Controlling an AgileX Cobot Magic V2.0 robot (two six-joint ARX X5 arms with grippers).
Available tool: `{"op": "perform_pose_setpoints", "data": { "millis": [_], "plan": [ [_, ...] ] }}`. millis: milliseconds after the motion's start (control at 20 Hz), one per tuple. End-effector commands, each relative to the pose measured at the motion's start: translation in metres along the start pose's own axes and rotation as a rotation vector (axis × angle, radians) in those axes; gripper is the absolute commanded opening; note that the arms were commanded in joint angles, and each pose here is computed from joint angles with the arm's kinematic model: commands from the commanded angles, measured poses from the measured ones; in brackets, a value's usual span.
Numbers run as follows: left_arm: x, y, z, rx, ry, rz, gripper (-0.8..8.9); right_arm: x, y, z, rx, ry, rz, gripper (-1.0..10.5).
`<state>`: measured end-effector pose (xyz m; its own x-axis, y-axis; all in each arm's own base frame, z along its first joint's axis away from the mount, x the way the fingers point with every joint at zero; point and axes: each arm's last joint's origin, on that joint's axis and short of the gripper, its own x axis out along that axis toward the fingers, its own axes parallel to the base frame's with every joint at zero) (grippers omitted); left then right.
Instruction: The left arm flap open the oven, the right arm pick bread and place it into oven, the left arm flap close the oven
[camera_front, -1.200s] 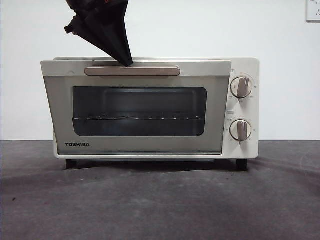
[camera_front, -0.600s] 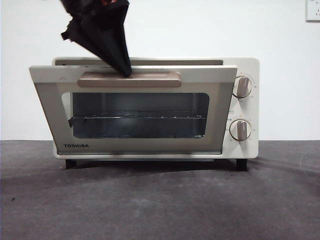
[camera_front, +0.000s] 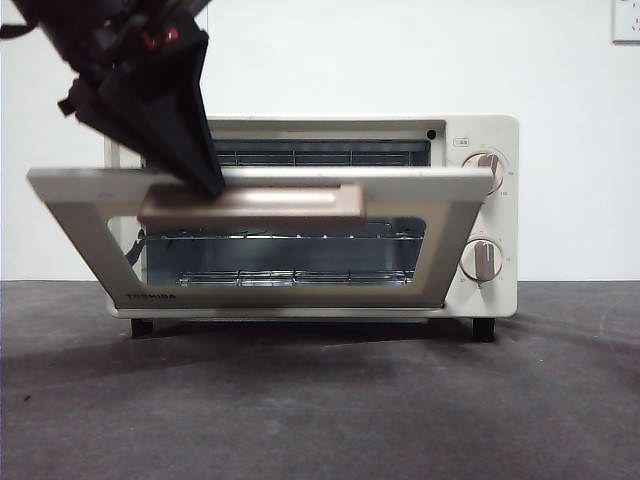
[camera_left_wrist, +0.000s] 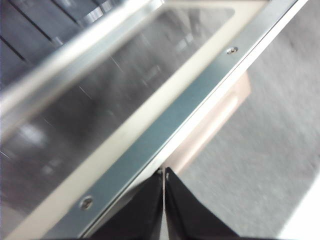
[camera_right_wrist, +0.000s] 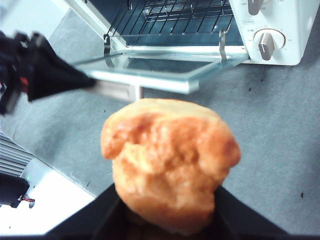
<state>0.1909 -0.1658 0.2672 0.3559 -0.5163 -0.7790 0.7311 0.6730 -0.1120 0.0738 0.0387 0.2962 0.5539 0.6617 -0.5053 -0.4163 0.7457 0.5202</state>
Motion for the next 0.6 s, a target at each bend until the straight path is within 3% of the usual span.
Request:
{"op": "perform_pose_setpoints", "data": {
  "millis": [50,600],
  "plan": [
    [0.008,-0.005,-0.001,-0.015,-0.004,-0.009,0.1,-0.003,0.004,0.004,-0.016,-0.021,0.015,1.6],
    [0.01,-0.027,-0.006,0.002,0.013,-0.061,0.1,-0.003,0.003,0.003,-0.013,-0.014,0.016,1.6]
  ]
}}
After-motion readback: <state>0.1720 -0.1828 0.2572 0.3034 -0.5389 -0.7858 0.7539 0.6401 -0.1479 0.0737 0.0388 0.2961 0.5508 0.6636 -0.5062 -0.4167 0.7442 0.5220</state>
